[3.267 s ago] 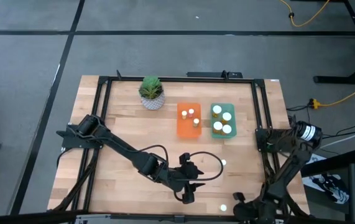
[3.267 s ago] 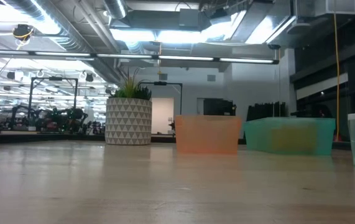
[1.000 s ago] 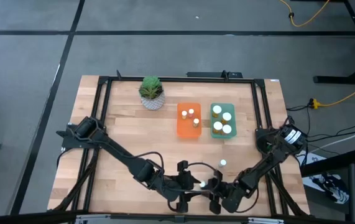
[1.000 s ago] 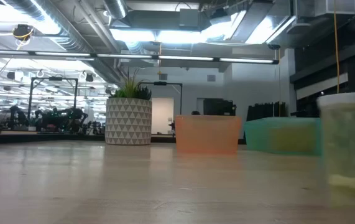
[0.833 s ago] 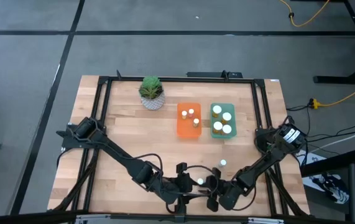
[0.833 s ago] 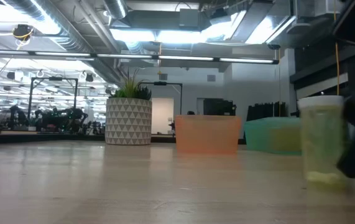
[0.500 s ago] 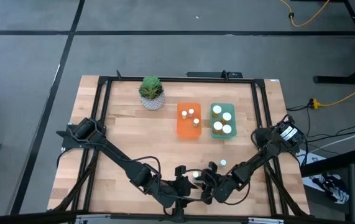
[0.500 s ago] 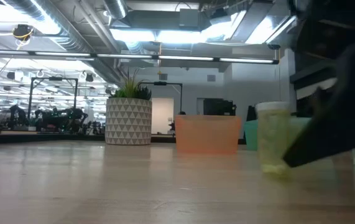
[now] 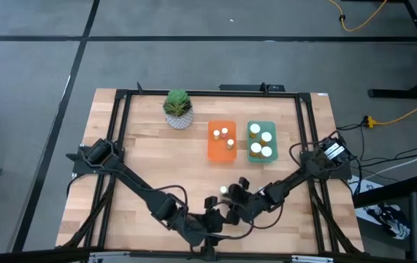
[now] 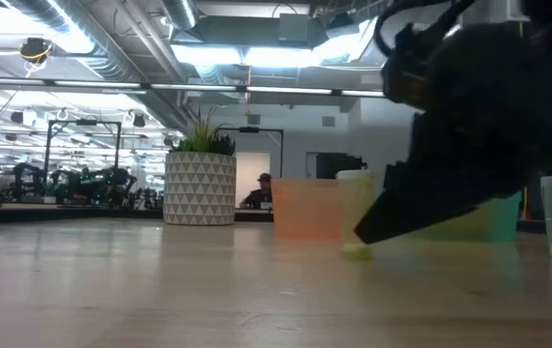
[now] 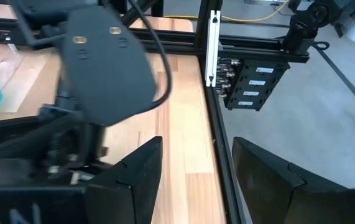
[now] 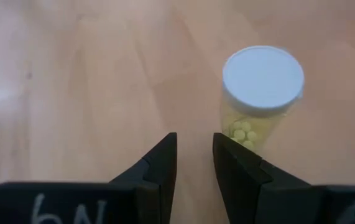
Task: Pick and place medicine bottles into bin by pill shape (circle, oval)
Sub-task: Move the small yellow bottle to the center of the table, then adjust the small blue bottle
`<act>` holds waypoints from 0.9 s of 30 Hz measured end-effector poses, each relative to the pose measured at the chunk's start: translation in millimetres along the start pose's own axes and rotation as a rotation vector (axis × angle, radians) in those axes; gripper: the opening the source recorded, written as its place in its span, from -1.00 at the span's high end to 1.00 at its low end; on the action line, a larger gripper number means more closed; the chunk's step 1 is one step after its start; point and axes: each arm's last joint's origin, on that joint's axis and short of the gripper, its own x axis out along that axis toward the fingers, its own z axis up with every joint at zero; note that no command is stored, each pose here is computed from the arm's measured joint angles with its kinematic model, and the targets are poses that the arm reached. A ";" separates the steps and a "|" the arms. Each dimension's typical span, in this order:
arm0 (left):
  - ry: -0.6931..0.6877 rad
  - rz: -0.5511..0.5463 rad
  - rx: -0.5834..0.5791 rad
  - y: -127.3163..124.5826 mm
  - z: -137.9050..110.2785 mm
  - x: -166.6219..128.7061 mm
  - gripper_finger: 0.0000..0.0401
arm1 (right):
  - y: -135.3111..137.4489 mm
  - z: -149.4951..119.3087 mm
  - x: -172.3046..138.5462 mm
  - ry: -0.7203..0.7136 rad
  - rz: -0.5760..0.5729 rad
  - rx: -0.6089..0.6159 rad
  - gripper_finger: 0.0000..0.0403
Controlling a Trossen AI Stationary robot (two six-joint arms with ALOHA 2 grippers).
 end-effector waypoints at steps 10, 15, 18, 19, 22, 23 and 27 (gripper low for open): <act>0.017 -0.009 0.013 -5.8 -2.6 -5.8 0.07 | -13.5 18.2 7.7 0.018 0.002 0.026 0.48; 0.008 -0.013 0.013 -8.5 -1.0 -10.1 0.07 | -13.6 29.9 -9.6 0.057 0.029 0.056 0.48; 0.008 -0.015 0.016 -9.6 -1.5 -10.7 0.07 | -14.2 34.3 -28.2 0.159 0.064 0.133 0.48; 0.009 -0.016 0.016 -10.1 -1.8 -10.9 0.07 | -14.4 35.5 -36.0 0.192 0.071 0.153 0.48; 0.011 -0.015 0.018 -10.1 -2.1 -11.0 0.07 | -13.4 39.2 -64.8 0.270 0.090 0.230 0.48; 0.011 -0.014 0.018 -10.0 -2.1 -11.0 0.07 | -13.0 39.6 -75.9 0.286 0.090 0.254 0.48; 0.012 -0.014 0.018 -9.9 -2.1 -10.9 0.07 | -11.3 41.2 -120.6 0.277 0.100 0.313 0.48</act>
